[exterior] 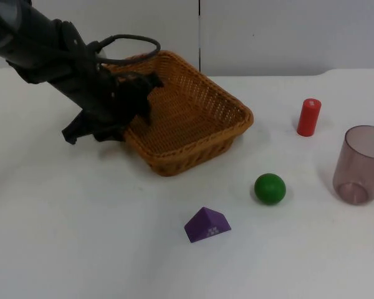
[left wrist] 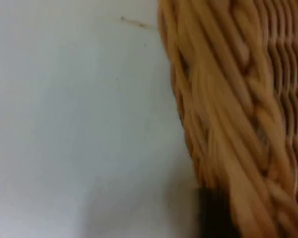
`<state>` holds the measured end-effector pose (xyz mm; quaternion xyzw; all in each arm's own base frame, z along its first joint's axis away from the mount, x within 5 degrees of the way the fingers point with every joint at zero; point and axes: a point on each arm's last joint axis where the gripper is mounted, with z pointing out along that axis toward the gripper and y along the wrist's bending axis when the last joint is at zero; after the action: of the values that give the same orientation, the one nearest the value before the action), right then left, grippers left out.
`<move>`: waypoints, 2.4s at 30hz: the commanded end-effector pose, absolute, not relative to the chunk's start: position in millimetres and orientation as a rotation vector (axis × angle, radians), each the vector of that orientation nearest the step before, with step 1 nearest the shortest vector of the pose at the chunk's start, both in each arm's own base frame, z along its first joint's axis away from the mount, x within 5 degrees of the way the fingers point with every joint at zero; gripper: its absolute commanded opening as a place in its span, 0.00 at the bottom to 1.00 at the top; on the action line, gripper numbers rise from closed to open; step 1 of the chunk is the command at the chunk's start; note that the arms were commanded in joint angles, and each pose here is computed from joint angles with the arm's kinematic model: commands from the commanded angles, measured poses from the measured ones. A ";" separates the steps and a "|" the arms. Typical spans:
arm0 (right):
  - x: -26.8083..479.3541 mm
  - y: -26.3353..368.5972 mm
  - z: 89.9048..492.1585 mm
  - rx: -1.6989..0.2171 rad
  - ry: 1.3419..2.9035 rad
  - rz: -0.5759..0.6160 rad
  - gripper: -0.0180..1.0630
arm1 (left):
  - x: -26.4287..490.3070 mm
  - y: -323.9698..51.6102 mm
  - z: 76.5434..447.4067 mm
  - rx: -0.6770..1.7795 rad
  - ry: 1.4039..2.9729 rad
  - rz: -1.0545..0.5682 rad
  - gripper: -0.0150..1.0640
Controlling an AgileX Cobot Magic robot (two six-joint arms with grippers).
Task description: Pick up the basket with the left hand and place the triangular block into the basket with the right hand.
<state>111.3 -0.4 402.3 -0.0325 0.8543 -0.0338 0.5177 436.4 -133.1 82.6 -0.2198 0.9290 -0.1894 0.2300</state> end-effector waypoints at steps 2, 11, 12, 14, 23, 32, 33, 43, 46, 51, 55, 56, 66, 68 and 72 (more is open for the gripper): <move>111.7 -1.0 407.9 -0.094 2.001 -0.100 0.92 | 435.2 -135.1 83.1 -0.621 2.579 -0.529 0.14; 111.8 -1.0 408.0 -0.094 2.000 -0.100 0.92 | 428.2 -135.5 104.0 -0.587 2.617 -0.538 0.01; 111.7 -0.9 407.8 -0.093 2.003 -0.098 0.92 | 426.8 -134.8 111.0 -0.559 2.614 -0.531 0.01; 111.5 -0.9 407.3 -0.093 2.008 -0.098 0.92 | 424.4 -134.1 120.2 -0.533 2.612 -0.526 0.01; 109.3 -1.1 403.0 -0.087 2.062 -0.093 0.92 | 382.3 -117.0 196.8 -0.370 2.586 -0.489 0.01; 109.1 0.1 402.6 -0.093 2.067 -0.079 0.92 | 305.0 -63.8 227.1 -0.332 2.605 -0.507 0.01; 108.9 2.0 402.2 -0.117 2.069 -0.063 0.92 | 292.1 -55.5 229.0 -0.347 2.601 -0.521 0.01; 129.3 27.7 387.4 -0.392 2.180 0.181 0.92 | 247.2 -15.5 248.9 -0.439 2.500 -0.603 0.01; 157.4 43.2 371.5 -0.588 2.236 0.311 0.92 | 246.6 -18.8 249.7 -0.467 2.499 -0.658 0.01; 199.1 73.7 340.2 -0.876 2.256 0.389 0.92 | 247.2 -18.7 250.1 -0.473 2.490 -0.661 0.01; 227.5 103.1 307.6 -1.080 2.254 0.357 0.92 | 248.2 -17.9 250.5 -0.477 2.477 -0.651 0.01; 235.3 114.1 295.9 -1.162 2.235 0.334 0.92 | 248.8 -17.2 250.6 -0.475 2.472 -0.640 0.01; 272.1 190.0 238.2 -1.574 2.098 0.272 0.92 | 250.1 -15.7 251.0 -0.480 2.456 -0.623 0.01; 280.0 202.1 230.6 -1.654 2.070 0.261 0.92 | 250.5 -14.6 251.0 -0.492 2.451 -0.615 0.01; 294.0 214.9 213.8 -1.747 2.059 0.262 0.92 | 250.8 -1.7 250.8 -0.584 2.430 -0.598 0.01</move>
<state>288.3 208.5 221.4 -0.6076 0.7549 0.0977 0.2268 250.7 -9.1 246.8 -0.1900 0.9181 -0.2231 0.2669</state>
